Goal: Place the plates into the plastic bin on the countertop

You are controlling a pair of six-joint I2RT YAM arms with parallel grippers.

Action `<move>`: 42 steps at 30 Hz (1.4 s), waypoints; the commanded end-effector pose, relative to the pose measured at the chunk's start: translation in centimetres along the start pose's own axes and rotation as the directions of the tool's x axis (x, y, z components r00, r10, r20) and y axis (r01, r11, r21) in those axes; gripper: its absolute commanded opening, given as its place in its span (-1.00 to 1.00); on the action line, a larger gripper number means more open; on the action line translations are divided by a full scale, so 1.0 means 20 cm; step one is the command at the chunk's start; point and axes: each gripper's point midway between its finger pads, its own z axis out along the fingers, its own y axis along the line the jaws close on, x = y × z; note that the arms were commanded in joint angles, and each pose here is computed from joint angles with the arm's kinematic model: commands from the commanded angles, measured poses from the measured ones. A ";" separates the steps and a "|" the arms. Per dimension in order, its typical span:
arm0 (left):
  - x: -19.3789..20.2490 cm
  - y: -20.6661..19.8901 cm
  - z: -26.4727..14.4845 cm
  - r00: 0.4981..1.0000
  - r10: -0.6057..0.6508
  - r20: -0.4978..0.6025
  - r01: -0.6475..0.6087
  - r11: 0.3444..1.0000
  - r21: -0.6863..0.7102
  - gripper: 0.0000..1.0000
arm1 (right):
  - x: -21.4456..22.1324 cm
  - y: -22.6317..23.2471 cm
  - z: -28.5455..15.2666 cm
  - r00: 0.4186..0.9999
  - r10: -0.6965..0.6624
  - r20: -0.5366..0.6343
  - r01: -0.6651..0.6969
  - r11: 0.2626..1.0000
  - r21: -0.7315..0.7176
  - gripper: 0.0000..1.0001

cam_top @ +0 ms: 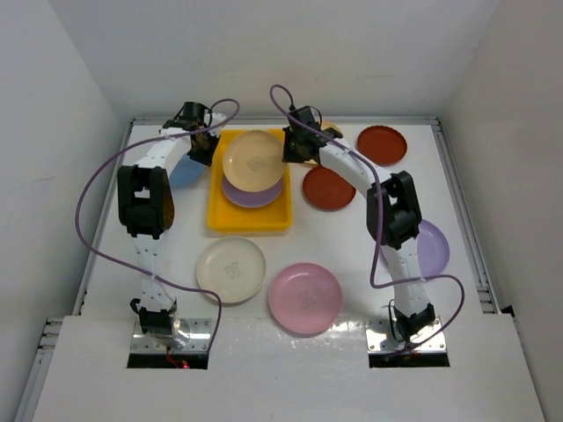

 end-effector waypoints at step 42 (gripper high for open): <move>0.18 0.89 -0.02 0.869 -0.483 0.111 0.495 0.853 -0.164 0.27 | -0.20 0.41 -0.35 0.941 -0.258 0.220 0.289 0.950 -0.123 -0.02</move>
